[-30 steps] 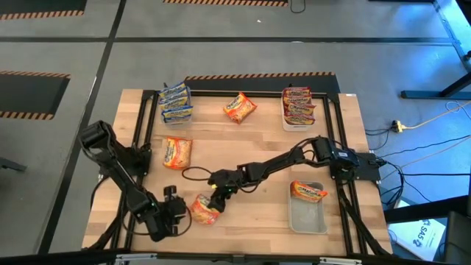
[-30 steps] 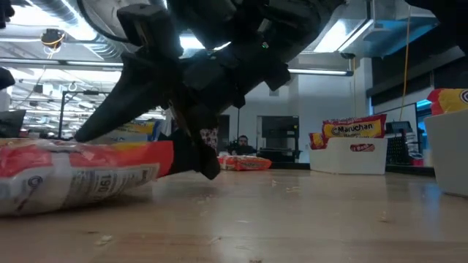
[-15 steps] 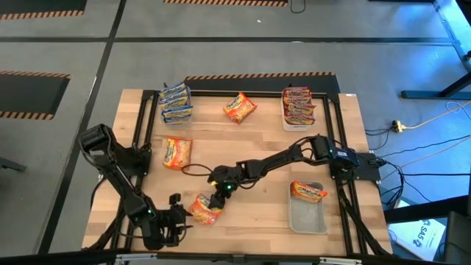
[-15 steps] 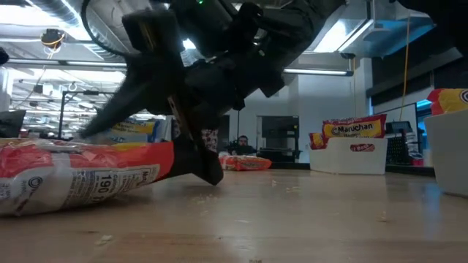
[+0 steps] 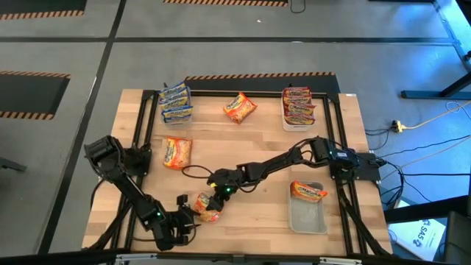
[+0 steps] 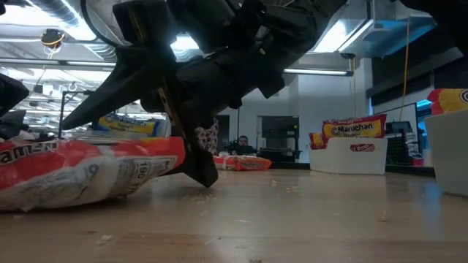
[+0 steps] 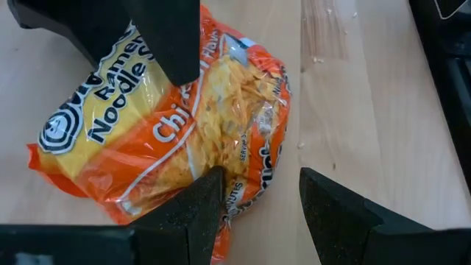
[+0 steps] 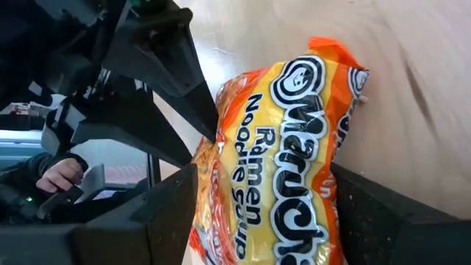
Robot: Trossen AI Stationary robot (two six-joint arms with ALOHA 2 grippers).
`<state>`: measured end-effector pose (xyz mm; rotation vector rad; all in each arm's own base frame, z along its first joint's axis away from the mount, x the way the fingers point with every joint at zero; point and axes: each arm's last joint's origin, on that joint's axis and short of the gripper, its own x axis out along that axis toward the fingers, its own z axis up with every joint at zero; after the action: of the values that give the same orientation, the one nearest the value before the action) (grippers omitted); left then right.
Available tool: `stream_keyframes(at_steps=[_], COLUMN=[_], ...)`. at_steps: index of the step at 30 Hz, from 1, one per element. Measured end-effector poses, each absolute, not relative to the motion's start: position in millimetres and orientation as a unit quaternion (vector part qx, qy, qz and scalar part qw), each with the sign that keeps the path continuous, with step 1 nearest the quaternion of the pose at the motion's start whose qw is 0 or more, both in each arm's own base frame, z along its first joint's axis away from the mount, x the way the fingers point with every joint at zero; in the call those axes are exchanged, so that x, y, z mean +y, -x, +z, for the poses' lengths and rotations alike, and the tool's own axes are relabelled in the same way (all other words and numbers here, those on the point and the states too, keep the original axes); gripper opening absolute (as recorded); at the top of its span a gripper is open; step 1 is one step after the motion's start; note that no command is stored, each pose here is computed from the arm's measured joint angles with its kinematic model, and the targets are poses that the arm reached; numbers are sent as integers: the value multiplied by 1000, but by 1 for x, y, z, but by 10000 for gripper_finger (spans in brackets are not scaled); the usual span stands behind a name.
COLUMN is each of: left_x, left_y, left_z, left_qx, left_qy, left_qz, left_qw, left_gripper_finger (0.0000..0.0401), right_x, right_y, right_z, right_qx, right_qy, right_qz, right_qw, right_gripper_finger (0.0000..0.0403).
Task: Sort Maruchan noodles
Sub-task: Put the bottom orange noodle pack into the gray bin
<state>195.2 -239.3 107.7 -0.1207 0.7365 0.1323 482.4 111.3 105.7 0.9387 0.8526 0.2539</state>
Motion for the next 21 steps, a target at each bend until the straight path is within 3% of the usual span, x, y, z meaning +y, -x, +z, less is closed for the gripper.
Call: stream_keyframes(at_steps=[17,21], left_x=[-237,-237], left_y=[-195,-195], left_z=[107,107], left_qx=[348,346], left_qy=[45,37], left_qz=[78,77], left_qw=[933,934], left_gripper_finger=[177,177], right_x=[124,127], right_y=[-481,-480], right_z=[105,105], right_qx=[371,377], right_qy=[-422,-422], right_qz=[92,101], right_qw=[822,819], right_gripper_finger=[264,248])
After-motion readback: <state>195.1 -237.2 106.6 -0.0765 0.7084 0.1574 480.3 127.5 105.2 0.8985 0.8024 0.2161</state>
